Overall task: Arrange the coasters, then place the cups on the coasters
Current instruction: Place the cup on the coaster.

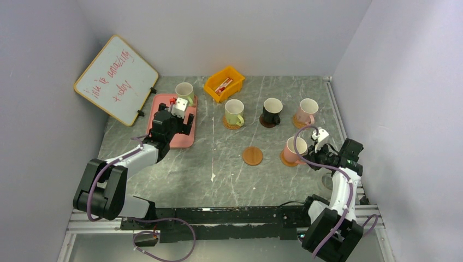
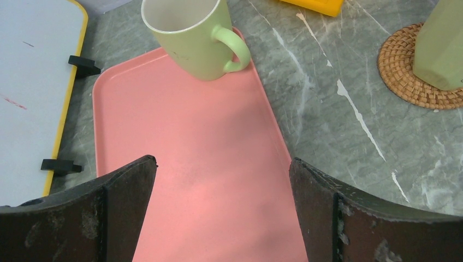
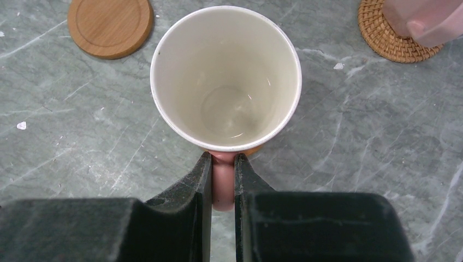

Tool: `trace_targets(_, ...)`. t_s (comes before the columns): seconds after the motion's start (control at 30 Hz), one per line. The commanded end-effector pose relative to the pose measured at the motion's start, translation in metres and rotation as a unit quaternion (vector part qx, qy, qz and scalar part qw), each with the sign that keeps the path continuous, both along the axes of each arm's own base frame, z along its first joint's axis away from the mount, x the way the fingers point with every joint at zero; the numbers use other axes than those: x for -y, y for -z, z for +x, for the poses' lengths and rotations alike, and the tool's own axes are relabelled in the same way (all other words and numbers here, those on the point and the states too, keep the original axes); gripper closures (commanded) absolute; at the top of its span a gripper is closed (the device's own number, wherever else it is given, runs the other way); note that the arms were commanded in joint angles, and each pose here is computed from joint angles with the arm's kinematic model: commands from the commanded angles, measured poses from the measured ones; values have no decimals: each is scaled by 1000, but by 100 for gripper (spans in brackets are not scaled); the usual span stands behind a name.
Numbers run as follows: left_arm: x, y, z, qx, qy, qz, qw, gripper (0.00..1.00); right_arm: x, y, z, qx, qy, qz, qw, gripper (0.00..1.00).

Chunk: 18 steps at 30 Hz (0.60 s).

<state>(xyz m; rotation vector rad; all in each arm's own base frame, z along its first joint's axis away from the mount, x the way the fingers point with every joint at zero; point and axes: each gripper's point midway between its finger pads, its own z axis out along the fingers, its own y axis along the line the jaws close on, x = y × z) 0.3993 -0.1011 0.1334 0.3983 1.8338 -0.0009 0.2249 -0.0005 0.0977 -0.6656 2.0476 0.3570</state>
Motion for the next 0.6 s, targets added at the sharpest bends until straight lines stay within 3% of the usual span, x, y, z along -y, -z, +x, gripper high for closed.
trace_targets(0.0, 4, -23, 11, 32, 3, -13, 999, 4, 2, -25, 17, 58, -15, -6, 998, 100)
trace_targets(0.57, 5, -23, 11, 32, 5, -14, 999, 4, 6, -22, 19, 44, -3, -3, 999, 100)
